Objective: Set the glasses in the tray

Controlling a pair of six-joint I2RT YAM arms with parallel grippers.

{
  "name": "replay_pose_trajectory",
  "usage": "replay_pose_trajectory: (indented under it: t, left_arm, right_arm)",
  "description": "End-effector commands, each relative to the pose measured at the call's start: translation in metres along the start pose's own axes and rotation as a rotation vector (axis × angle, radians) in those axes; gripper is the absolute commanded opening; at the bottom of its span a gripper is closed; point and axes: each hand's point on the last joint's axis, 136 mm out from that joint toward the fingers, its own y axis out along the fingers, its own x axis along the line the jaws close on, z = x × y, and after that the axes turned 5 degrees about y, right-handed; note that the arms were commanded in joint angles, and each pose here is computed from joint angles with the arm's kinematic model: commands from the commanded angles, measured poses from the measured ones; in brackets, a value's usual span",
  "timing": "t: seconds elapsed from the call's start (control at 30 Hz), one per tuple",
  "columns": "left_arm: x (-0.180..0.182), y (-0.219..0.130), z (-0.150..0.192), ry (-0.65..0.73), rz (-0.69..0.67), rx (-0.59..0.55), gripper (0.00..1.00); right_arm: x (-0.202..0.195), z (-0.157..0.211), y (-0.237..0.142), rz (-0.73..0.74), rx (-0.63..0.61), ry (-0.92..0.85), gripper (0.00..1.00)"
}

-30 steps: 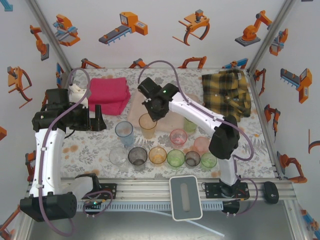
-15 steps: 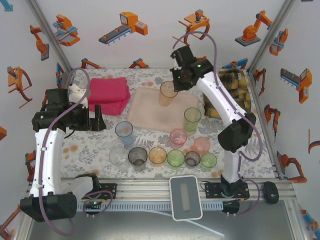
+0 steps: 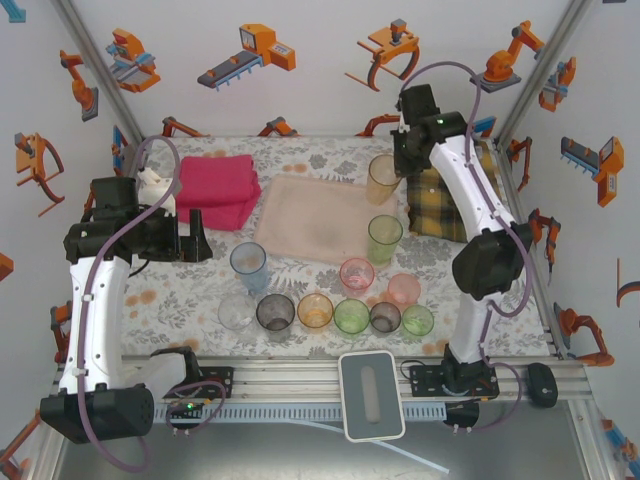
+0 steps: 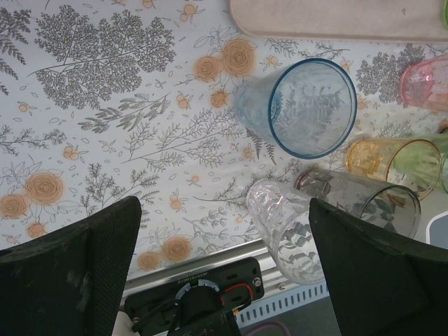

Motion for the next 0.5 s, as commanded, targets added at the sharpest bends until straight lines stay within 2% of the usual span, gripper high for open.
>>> replay_pose_trajectory:
  t: [0.0,0.47]
  left_arm:
    - [-0.004,-0.002,0.004,0.006,0.022,0.004,0.97]
    - [-0.005,-0.001,0.004,-0.004,0.033,0.006,0.97]
  right_arm:
    - [-0.011,-0.002,-0.011,0.019,-0.035,-0.003,0.02]
    - [-0.027,0.030,0.023,0.037,0.054,0.024,0.02]
